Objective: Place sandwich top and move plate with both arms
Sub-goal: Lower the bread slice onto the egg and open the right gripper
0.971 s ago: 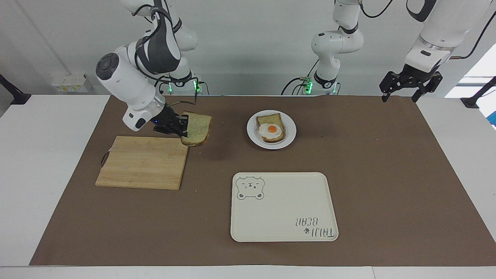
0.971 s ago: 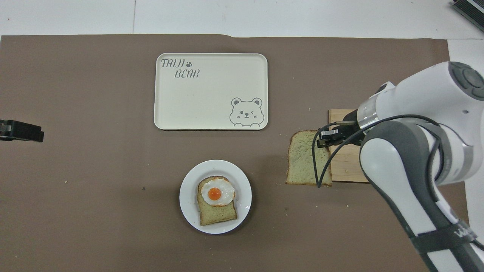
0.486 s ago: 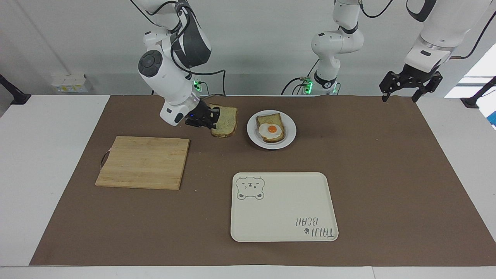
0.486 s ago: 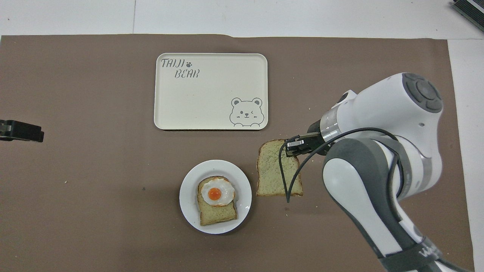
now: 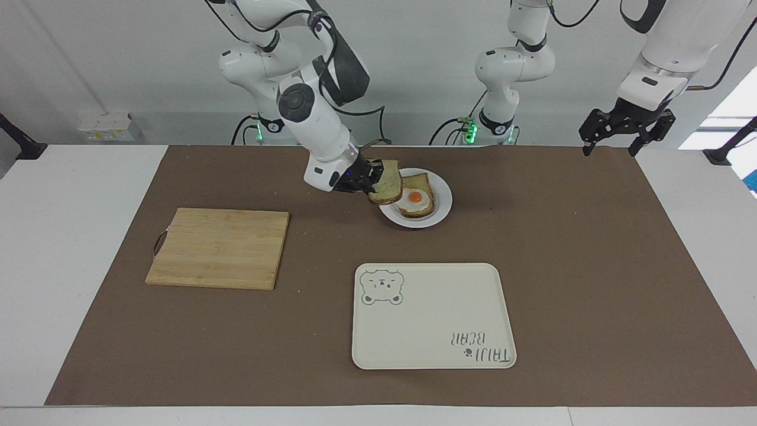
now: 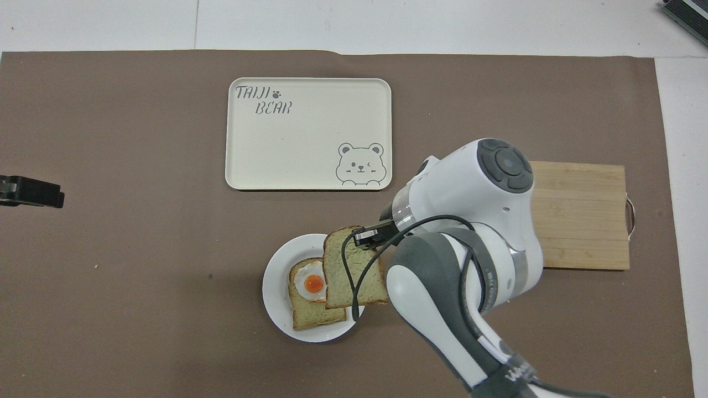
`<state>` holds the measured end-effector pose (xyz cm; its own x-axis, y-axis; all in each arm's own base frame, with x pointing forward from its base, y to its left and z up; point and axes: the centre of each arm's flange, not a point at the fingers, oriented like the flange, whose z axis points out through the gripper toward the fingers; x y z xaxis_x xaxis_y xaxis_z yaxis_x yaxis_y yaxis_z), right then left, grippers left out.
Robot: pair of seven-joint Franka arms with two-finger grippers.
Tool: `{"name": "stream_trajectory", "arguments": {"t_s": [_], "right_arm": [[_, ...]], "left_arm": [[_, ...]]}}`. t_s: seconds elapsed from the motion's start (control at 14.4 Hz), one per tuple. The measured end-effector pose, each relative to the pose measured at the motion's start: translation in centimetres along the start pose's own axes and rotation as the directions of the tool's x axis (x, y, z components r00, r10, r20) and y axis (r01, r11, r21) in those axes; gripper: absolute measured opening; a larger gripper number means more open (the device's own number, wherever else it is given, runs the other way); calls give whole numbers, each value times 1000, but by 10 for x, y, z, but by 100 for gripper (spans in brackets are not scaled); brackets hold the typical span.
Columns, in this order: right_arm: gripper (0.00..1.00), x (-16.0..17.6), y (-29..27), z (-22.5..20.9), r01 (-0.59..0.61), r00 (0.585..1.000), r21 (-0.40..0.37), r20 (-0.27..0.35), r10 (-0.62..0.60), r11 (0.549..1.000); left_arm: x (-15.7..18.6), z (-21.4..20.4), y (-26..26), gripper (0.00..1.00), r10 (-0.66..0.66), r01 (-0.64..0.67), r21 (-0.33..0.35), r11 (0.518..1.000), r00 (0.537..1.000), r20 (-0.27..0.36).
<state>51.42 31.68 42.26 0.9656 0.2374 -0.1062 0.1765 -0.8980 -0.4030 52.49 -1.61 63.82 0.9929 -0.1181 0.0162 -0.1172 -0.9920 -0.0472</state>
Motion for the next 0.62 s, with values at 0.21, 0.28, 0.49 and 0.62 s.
{"name": "stream_trajectory", "arguments": {"t_s": [0.21, 0.28, 0.49, 0.62], "right_arm": [[11, 3, -18, 33, -3, 1000, 4, -8, 3, 1000], [11, 5, -23, 43, -16, 1000, 5, -15, 16, 1000], [11, 6, -42, 79, -89, 995, 1, -40, 89, 996], [11, 5, -49, 100, -153, 988, -4, -40, 152, 988]], "left_arm": [[0, 0, 0, 100, 0, 0, 0, 1000, 1000, 0], [0, 0, 0, 100, 0, 0, 0, 1000, 1000, 0], [0, 0, 0, 100, 0, 0, 0, 1000, 1000, 0], [0, 0, 0, 100, 0, 0, 0, 1000, 1000, 0]]}}
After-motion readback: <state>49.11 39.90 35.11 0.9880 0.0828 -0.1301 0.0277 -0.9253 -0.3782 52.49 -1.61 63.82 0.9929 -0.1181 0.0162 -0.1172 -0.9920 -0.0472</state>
